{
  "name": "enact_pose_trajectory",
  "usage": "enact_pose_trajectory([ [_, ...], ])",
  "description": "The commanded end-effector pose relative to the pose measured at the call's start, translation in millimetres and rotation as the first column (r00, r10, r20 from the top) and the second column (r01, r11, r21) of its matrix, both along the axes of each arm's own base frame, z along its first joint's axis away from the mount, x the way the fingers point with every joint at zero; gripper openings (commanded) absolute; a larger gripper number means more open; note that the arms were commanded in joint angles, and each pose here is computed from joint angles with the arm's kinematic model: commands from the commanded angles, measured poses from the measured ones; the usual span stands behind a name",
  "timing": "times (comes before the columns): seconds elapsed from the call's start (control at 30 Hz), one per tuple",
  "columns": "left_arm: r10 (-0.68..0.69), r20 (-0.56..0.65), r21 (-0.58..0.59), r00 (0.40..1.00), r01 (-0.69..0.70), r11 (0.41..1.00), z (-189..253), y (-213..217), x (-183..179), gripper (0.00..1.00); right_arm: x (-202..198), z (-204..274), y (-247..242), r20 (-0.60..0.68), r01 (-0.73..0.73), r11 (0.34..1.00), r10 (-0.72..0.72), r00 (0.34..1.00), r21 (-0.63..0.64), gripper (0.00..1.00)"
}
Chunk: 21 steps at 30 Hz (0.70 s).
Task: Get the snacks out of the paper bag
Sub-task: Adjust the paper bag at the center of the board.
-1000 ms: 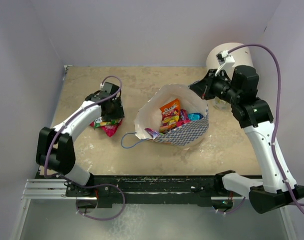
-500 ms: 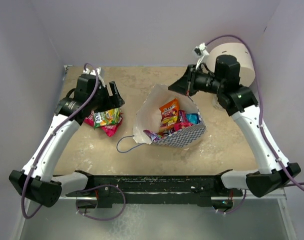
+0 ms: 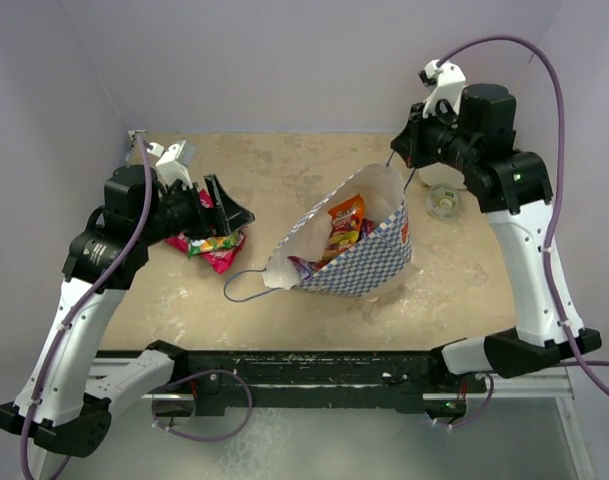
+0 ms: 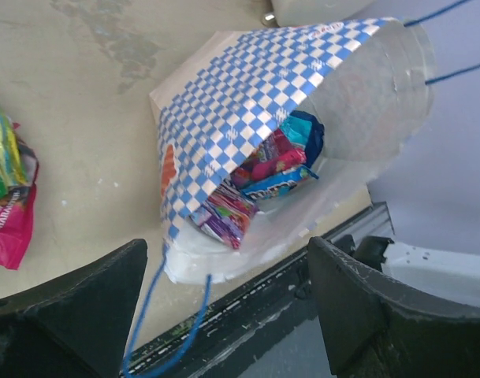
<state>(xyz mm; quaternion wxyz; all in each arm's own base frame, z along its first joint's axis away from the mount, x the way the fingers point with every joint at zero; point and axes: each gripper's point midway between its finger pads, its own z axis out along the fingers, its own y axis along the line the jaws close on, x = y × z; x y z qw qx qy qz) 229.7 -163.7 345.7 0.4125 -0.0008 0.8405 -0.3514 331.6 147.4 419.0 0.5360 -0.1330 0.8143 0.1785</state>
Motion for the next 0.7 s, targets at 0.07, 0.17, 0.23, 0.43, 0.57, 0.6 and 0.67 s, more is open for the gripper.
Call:
enact_pose_trajectory([
  [0.07,-0.131,0.03,-0.114,0.991,0.133,0.985,28.2,-18.9,-23.1,0.86,28.1,90.6,-14.6,0.314,-0.159,0.987,0.163,0.935,-0.039,0.0],
  [0.17,-0.162,0.046,-0.114,0.986,0.167,0.979,34.0,-22.0,-25.0,0.86,30.2,99.8,15.2,0.338,-0.34,0.94,0.325,0.883,-0.014,0.0],
  [0.23,-0.17,0.05,-0.111,0.984,0.175,0.978,35.8,-23.0,-24.6,0.86,30.2,101.6,32.6,0.339,-0.441,0.897,0.404,0.85,0.036,0.0],
  [0.43,-0.193,0.062,-0.122,0.979,0.199,0.972,38.6,-27.0,-24.0,0.87,18.6,72.9,81.8,0.219,-0.581,0.8,0.547,0.808,0.151,0.0],
  [0.57,-0.213,0.069,-0.108,0.975,0.22,0.97,33.0,-28.3,-23.6,0.86,-15.8,63.1,105.9,0.199,-0.642,0.73,0.61,0.767,0.236,0.0],
  [0.6,-0.199,0.085,-0.1,0.976,0.207,0.973,33.7,-25.6,-23.2,0.86,-27.0,58.4,112.6,0.195,-0.658,0.707,0.629,0.753,0.258,0.0],
  [0.67,-0.181,0.138,-0.104,0.974,0.196,0.975,35.0,-22.9,-24.3,0.86,-45.7,47.6,124.1,0.179,-0.67,0.682,0.649,0.739,0.293,0.0],
])
